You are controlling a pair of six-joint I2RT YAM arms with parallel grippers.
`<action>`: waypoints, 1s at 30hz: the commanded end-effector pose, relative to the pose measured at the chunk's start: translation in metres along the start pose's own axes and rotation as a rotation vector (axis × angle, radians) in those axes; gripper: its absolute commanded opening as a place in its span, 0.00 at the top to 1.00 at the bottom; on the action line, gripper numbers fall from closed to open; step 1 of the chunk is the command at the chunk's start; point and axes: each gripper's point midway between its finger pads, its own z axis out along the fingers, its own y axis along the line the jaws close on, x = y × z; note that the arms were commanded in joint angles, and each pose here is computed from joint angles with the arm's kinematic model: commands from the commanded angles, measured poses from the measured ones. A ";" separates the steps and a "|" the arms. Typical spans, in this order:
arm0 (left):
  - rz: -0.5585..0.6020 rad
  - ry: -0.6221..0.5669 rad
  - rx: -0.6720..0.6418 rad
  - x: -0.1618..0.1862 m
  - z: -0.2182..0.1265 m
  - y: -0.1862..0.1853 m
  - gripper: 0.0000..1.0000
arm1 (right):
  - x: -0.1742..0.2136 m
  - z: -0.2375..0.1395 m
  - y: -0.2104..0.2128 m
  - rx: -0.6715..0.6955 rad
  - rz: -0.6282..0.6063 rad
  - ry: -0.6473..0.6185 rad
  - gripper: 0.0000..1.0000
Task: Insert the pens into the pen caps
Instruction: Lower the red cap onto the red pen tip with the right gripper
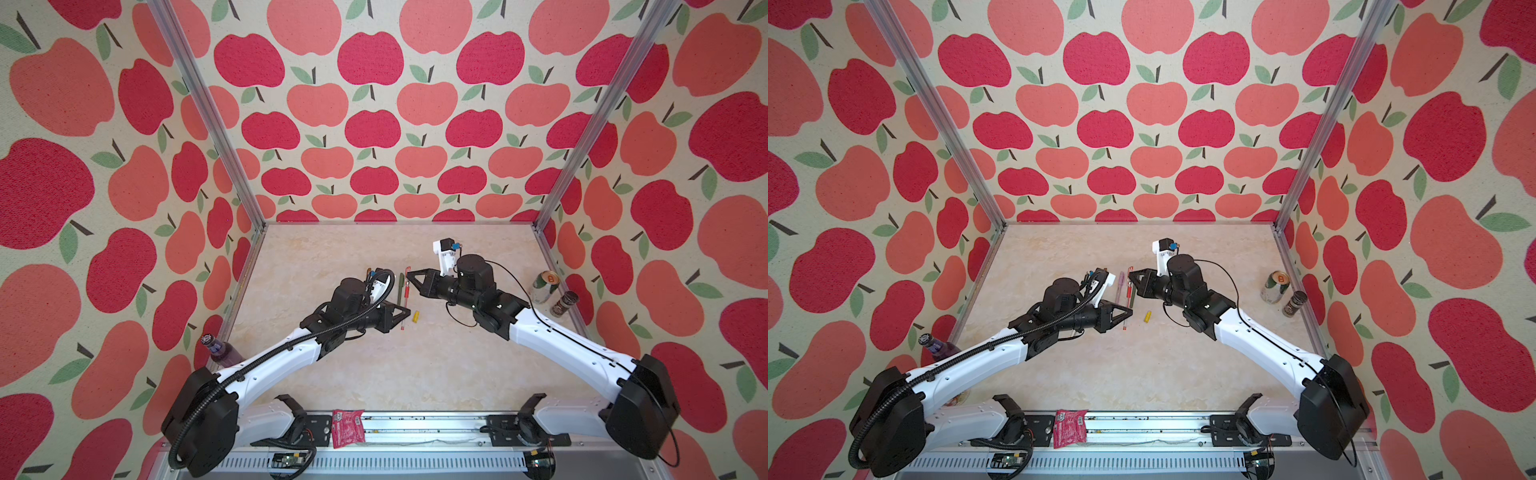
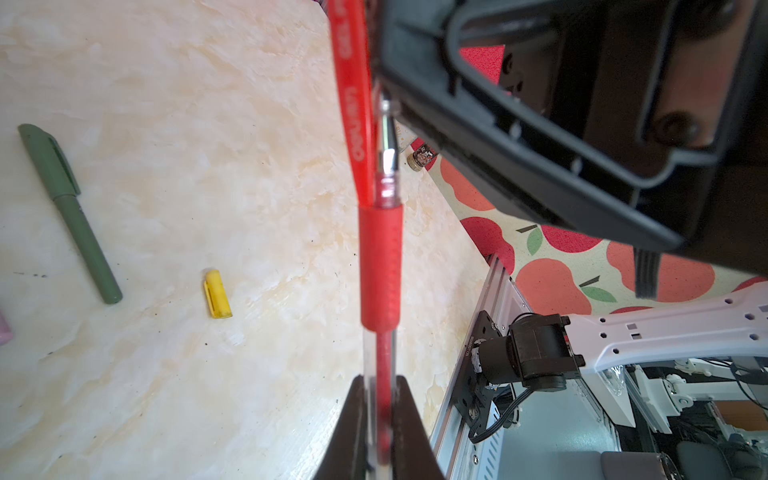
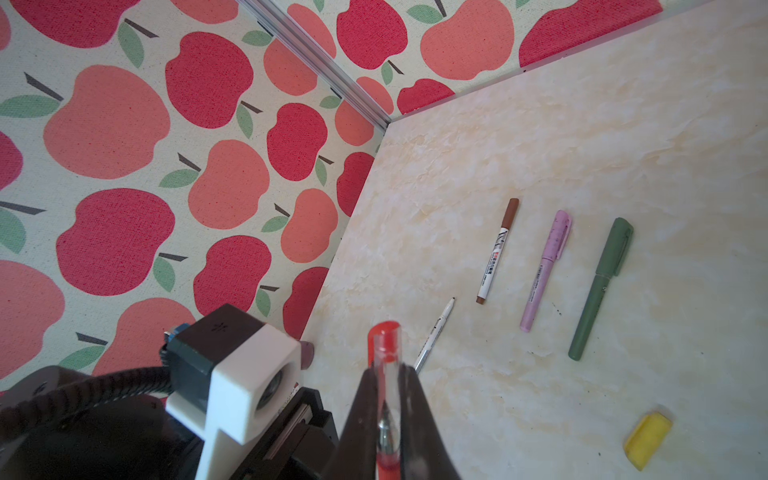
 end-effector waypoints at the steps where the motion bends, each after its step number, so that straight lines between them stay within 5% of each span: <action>1: 0.013 -0.048 0.013 -0.011 -0.006 -0.006 0.97 | 0.006 0.000 0.003 -0.013 0.006 0.014 0.92; 23: 0.052 -0.102 0.008 -0.023 -0.016 -0.005 0.97 | 0.022 0.003 0.008 -0.024 -0.006 0.058 0.90; 30: 0.109 0.004 0.096 -0.002 -0.013 -0.011 0.97 | 0.005 -0.013 0.026 -0.074 -0.070 0.030 0.61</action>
